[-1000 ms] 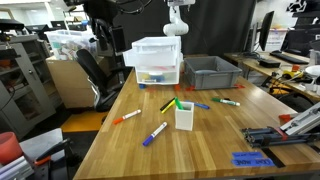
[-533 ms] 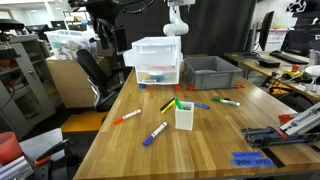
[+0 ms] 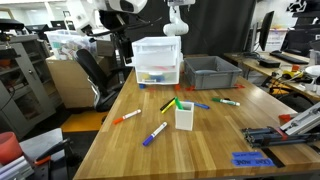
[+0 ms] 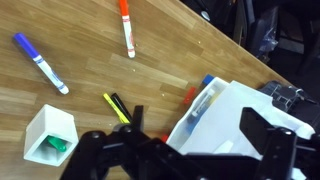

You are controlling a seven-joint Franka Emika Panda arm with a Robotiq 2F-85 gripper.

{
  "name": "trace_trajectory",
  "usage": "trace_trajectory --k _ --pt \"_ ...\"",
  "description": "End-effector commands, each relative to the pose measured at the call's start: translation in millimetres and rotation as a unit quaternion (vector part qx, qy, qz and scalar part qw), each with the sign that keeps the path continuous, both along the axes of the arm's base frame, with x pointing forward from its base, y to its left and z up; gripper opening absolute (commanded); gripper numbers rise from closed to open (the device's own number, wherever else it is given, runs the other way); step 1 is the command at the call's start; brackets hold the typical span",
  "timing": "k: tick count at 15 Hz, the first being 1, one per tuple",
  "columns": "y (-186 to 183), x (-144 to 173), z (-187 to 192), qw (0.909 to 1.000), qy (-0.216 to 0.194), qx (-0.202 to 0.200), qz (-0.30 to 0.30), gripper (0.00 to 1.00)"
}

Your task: Close the top drawer of the cabinet on the table

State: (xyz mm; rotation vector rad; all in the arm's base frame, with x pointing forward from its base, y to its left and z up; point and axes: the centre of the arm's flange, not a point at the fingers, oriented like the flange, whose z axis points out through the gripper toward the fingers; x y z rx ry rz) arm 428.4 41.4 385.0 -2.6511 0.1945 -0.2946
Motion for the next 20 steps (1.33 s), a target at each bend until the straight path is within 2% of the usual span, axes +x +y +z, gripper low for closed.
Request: trace_trajectory --k 1,6,10,11,14,20 --pt "13 18 -24 0.9981 -0.027 0.022 -0.050 0.68" --pt "11 24 -31 0.9889 -0.041 0.064 -0.128 0.31" --pt "13 30 -33 0.9819 -0.046 0.098 -0.155 0.03" --pt "16 32 -34 0.9806 -0.046 0.107 -0.158 0.00" --pt "24 38 -38 0.9775 -0.045 0.127 -0.162 0.00" --pt "40 51 -48 0.9775 -0.044 0.136 -0.155 0.00"
